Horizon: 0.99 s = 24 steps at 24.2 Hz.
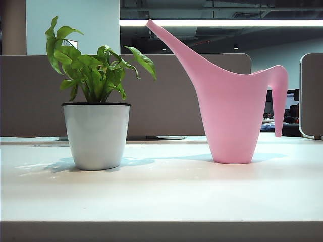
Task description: Pick up the watering can from the table, water the potted plant, and put the can back.
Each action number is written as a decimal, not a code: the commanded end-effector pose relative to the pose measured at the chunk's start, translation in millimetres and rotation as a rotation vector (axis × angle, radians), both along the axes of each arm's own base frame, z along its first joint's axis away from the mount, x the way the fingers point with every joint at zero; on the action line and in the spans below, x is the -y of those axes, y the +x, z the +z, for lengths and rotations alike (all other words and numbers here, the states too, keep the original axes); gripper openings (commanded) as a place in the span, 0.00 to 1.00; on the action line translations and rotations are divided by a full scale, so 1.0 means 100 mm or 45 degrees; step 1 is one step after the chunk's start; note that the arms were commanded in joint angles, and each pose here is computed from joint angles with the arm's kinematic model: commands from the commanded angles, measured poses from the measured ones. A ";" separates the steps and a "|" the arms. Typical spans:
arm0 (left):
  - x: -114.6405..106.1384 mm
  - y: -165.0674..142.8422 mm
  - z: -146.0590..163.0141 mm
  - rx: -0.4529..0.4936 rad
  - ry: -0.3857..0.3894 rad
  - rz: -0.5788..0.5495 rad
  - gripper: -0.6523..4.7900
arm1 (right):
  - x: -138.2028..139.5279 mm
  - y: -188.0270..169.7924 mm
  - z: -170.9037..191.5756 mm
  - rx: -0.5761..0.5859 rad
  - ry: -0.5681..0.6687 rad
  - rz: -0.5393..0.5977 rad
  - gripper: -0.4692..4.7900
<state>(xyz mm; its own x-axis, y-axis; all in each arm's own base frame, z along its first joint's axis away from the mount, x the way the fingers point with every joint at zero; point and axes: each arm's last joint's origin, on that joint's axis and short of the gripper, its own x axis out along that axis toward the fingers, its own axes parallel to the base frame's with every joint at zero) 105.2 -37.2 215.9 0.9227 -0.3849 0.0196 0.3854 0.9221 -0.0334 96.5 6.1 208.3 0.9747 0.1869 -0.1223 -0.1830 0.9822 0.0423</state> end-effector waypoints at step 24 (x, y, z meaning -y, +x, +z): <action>-0.08 -0.18 -0.29 0.057 0.061 0.073 0.11 | -0.23 -0.05 -0.45 0.100 -0.108 0.139 0.07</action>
<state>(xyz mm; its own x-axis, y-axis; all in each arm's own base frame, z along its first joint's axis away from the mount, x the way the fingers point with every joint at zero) 88.0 -29.9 181.9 0.9417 -0.3363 0.0067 0.3360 0.9415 0.0259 91.6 29.1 159.1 0.9562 0.2768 -0.0954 -0.2804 0.9595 -0.0269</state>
